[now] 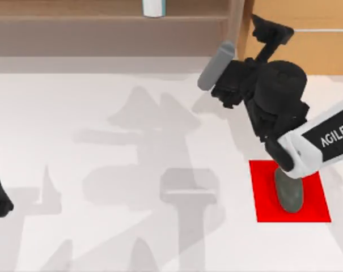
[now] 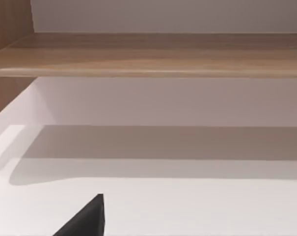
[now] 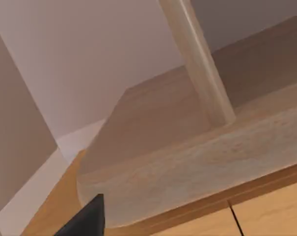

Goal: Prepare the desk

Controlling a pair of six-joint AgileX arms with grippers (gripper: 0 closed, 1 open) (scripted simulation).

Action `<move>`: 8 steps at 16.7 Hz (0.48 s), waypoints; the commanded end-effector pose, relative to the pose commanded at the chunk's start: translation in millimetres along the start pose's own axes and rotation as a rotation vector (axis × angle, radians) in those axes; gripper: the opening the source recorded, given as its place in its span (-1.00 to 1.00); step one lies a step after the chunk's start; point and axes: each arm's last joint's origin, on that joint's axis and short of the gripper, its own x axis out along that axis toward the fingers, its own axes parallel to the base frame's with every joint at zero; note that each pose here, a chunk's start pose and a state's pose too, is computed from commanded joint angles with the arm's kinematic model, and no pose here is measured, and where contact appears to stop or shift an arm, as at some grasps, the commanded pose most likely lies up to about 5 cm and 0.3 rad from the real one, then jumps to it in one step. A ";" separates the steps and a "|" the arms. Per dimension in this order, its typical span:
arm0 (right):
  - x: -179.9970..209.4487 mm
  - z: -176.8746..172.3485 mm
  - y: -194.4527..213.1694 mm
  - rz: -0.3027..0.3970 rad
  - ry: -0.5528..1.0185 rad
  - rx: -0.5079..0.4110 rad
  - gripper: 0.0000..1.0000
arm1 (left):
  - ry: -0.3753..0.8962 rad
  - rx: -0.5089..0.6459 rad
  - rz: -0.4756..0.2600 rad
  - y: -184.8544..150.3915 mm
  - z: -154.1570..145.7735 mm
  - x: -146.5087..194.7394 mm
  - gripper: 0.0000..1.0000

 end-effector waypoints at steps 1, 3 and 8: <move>0.1 19.0 2.8 0.004 -0.015 0.076 1.00 | 0.000 0.000 0.000 0.0 0.0 0.0 1.00; 2.8 54.2 6.8 0.010 -0.031 0.236 1.00 | 0.000 0.000 0.000 0.0 0.0 0.0 1.00; 22.3 124.5 5.8 -0.008 -0.007 0.635 1.00 | 0.000 0.000 0.000 0.0 0.0 0.0 1.00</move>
